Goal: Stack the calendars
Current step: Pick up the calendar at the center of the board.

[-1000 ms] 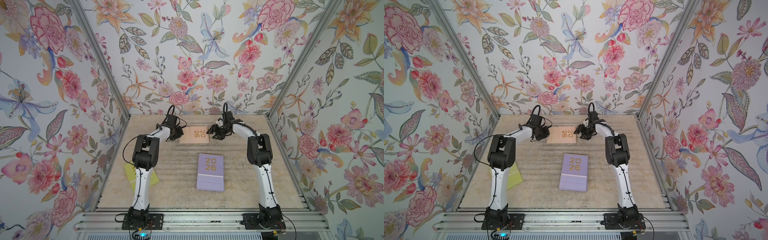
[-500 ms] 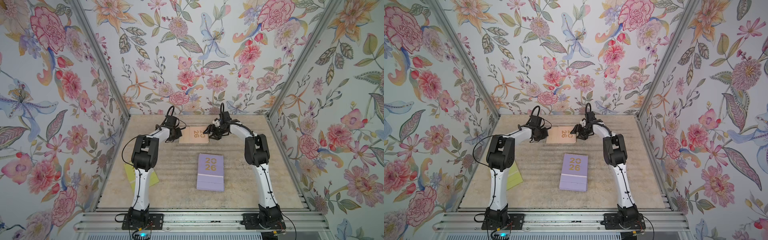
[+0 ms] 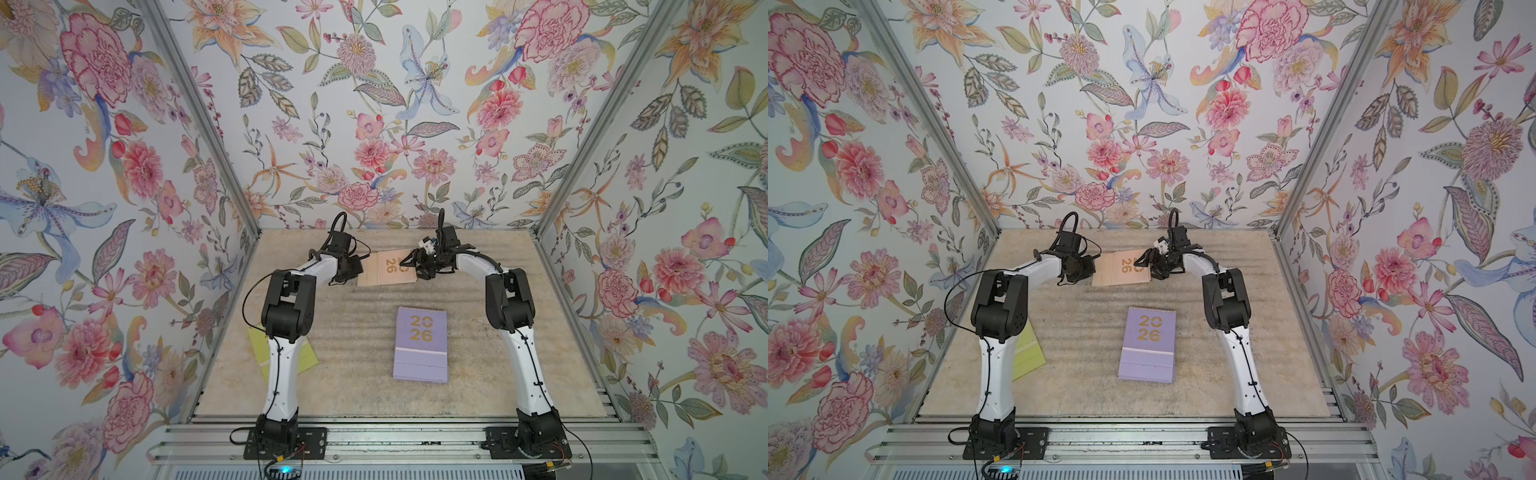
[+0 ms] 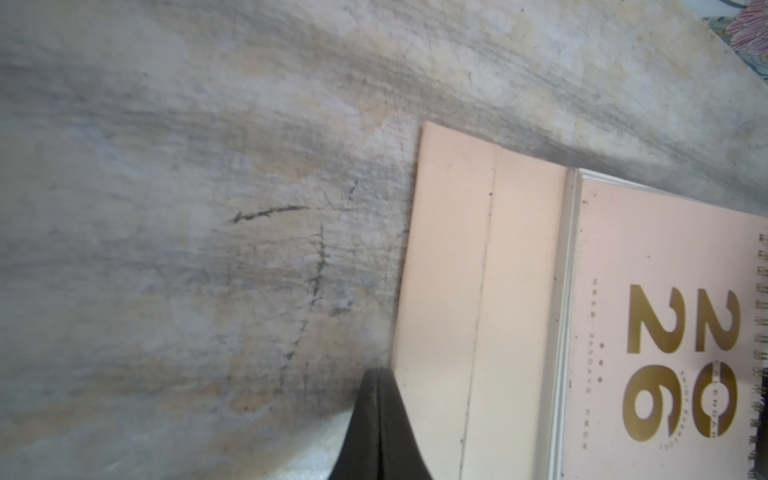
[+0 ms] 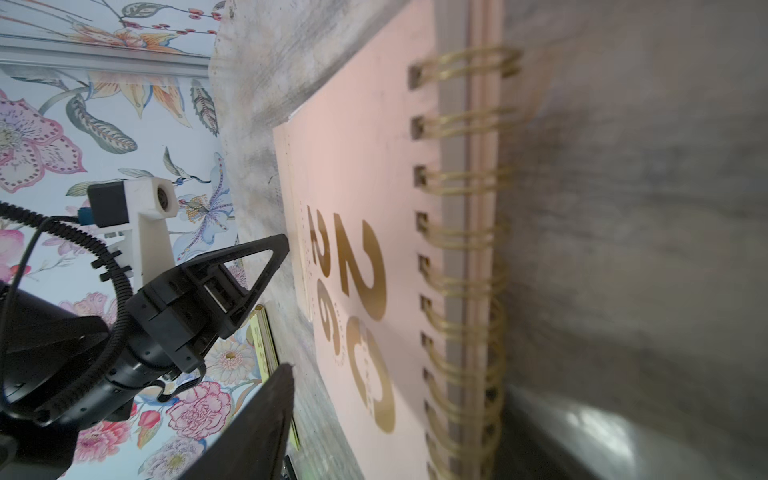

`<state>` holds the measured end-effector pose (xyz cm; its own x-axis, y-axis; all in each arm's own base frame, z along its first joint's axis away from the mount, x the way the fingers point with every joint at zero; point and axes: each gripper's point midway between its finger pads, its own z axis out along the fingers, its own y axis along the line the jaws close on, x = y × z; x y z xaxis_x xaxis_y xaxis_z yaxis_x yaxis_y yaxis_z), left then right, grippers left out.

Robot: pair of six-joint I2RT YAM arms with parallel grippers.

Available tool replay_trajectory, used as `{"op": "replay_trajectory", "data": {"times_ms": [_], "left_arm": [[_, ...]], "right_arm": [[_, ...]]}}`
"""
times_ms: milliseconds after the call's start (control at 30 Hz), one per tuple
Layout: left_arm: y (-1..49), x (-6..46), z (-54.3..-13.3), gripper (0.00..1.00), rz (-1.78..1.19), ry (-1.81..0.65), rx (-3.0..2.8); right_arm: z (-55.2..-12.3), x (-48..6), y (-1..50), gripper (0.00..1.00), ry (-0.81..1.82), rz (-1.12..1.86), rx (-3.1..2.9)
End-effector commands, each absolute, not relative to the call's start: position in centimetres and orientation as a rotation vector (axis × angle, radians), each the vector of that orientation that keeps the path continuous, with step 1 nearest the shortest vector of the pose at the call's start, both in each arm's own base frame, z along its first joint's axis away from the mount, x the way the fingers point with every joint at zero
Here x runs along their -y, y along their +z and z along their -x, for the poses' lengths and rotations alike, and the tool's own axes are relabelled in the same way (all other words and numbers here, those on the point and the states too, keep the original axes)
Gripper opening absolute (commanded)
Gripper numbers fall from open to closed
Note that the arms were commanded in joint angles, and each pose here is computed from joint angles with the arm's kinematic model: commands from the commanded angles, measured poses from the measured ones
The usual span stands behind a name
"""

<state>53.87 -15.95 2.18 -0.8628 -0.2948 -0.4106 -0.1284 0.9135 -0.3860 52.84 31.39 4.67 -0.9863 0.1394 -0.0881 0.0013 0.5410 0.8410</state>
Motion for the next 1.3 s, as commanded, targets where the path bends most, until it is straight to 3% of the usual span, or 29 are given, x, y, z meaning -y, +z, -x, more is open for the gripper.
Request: {"op": "replay_trajectory", "data": {"times_ms": [0,167,267,333,433,667,1067,1267], "left_arm": [[-0.2,16.9,-51.6,0.0,0.29,-0.539,-2.711],[1.7,17.4,-52.3,0.0,0.264,-0.576,-2.675],[3.8,17.6,-52.8,0.0,0.24,-0.601,-2.632],[5.7,17.8,-53.0,0.08,0.218,-0.614,-2.593],[9.4,17.8,-53.3,0.26,0.177,-0.644,-2.522],[18.9,18.5,-52.1,0.53,-0.033,-0.712,-2.297],[33.5,21.8,-41.8,0.65,-0.549,-0.928,-1.516],[36.5,24.0,-36.8,0.71,-0.786,-0.936,-1.275]], "right_arm": [[-52.3,-33.7,4.7,0.56,1.589,-0.093,-2.579],[-52.3,-33.7,5.8,0.27,1.59,-0.073,-2.549],[-52.2,-33.4,7.4,0.18,1.579,-0.054,-2.515],[-52.0,-33.1,8.6,0.15,1.567,-0.035,-2.496],[-51.5,-32.7,11.0,0.12,1.548,0.01,-2.458],[-47.8,-31.6,16.7,0.1,1.494,0.166,-2.37],[-37.5,-30.4,22.9,0.06,1.314,0.521,-2.222],[-32.7,-30.4,24.8,0.03,1.158,0.776,-2.058]]}}
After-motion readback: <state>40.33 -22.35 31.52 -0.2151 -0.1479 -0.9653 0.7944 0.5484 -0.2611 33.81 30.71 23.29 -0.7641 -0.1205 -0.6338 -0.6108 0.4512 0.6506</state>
